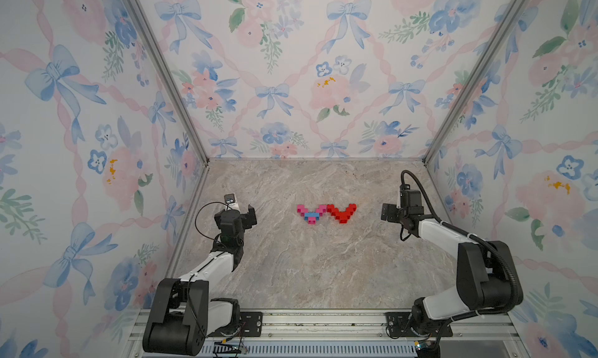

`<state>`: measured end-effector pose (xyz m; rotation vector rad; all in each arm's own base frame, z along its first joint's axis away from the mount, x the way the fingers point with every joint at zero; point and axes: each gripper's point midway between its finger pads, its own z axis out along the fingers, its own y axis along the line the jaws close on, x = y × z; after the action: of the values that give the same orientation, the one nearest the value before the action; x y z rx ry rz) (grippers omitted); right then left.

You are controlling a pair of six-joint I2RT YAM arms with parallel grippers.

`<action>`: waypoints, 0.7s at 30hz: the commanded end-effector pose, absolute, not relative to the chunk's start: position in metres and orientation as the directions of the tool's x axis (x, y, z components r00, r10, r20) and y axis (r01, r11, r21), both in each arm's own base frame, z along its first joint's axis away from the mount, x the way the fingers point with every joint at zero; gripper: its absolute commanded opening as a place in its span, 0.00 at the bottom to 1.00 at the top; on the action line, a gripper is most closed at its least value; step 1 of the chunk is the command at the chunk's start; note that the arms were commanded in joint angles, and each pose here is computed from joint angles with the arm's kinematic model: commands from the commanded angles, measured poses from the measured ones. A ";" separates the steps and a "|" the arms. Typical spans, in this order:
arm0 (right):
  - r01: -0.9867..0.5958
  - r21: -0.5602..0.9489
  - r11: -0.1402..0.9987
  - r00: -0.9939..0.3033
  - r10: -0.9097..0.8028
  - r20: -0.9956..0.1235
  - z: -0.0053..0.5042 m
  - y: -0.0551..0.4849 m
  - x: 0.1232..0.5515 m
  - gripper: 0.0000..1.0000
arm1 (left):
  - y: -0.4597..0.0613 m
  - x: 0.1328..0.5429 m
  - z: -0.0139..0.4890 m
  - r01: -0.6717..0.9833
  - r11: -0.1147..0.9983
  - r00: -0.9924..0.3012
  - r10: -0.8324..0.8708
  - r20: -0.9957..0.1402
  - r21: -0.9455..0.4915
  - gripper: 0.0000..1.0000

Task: Assemble the letter v with lego
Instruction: Reset both arms

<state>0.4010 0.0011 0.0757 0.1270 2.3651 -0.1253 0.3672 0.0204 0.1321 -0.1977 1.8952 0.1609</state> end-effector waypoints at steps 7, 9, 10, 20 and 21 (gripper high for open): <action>0.086 -0.123 0.989 -0.511 -0.062 -0.858 0.097 0.002 0.423 0.97 | 0.022 0.358 0.137 -0.201 0.979 -0.167 -0.005 -0.986 0.029 0.98; 0.085 -0.113 0.990 -0.453 -0.063 -0.889 0.102 0.003 0.417 0.97 | 0.021 0.357 0.141 -0.195 0.981 -0.138 -0.003 -0.990 0.024 0.98; 0.094 -0.105 0.990 -0.428 -0.055 -0.902 0.103 0.002 0.412 0.97 | 0.022 0.358 0.144 -0.202 0.979 -0.126 -0.007 -0.992 0.019 0.98; 0.111 -0.041 0.993 -0.325 -0.003 -0.946 0.098 -0.007 0.398 0.97 | -0.003 0.367 0.129 -0.127 0.991 -0.088 0.020 -0.996 0.031 0.98; 0.111 -0.041 0.993 -0.324 -0.003 -0.946 0.098 -0.007 0.398 0.97 | -0.002 0.367 0.128 -0.123 0.992 -0.089 0.014 -0.996 0.025 0.98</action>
<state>0.3897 -0.0082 0.0786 0.0695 1.9888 -0.1399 0.3655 -0.0040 0.1035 -0.0762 1.7653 0.1021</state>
